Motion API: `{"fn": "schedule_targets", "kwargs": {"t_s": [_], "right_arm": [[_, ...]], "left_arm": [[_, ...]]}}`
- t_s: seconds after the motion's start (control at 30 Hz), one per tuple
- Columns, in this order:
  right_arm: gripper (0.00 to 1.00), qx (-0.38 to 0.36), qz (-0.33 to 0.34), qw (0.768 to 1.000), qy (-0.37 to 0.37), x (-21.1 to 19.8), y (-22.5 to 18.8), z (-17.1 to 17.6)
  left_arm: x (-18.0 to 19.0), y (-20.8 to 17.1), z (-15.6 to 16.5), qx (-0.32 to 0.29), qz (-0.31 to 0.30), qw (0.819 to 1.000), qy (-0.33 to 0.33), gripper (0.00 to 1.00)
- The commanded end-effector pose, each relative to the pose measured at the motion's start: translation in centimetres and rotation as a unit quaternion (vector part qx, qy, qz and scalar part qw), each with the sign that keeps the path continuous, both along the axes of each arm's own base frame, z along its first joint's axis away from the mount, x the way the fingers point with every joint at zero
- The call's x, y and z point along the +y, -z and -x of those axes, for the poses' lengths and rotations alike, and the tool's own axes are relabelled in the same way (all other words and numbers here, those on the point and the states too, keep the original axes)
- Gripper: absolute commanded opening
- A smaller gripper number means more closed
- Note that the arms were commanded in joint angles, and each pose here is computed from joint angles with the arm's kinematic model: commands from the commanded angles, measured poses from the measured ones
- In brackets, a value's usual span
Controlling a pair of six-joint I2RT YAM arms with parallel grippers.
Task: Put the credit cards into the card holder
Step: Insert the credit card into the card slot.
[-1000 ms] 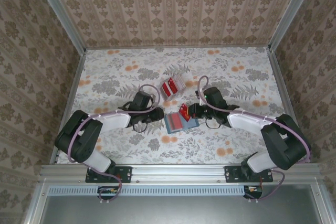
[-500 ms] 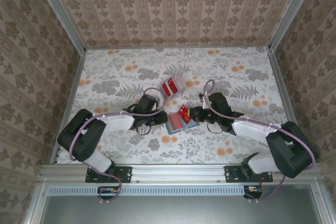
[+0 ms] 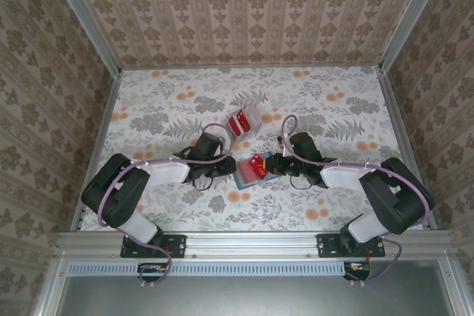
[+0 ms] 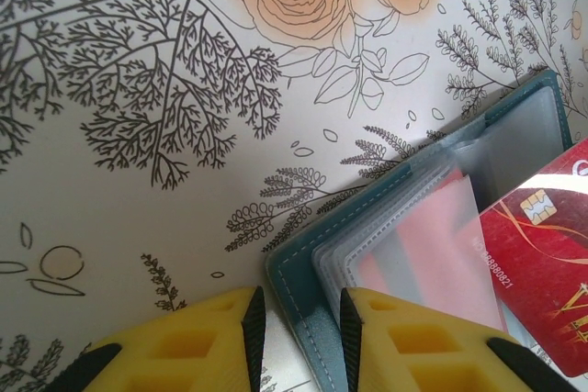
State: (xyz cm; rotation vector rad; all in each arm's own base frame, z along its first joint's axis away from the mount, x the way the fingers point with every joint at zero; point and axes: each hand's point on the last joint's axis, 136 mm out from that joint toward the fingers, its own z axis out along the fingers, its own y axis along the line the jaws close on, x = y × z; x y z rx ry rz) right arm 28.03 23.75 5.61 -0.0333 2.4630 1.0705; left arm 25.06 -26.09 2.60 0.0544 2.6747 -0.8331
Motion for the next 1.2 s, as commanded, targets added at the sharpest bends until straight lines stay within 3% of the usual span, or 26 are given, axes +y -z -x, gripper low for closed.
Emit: {"fn": "schedule_targets", "kwargs": {"t_s": [0.0, 0.33, 1.17], "right_arm": [[0.00, 0.002, -0.005, 1.000, -0.014, 0.5, 0.2, 0.0], [0.01, 0.016, 0.015, 1.000, -0.015, 0.2, 2.9, 0.3], [0.01, 0.012, 0.038, 0.999, -0.015, 1.3, 4.6, 0.5]], "left_arm": [[0.2, 0.7, 0.0, 0.010, -0.012, 1.000, -0.009, 0.31], [0.0, 1.1, 0.0, 0.013, -0.013, 1.000, -0.007, 0.30], [-0.1, 1.4, 0.1, 0.015, -0.017, 1.000, -0.007, 0.30]]}}
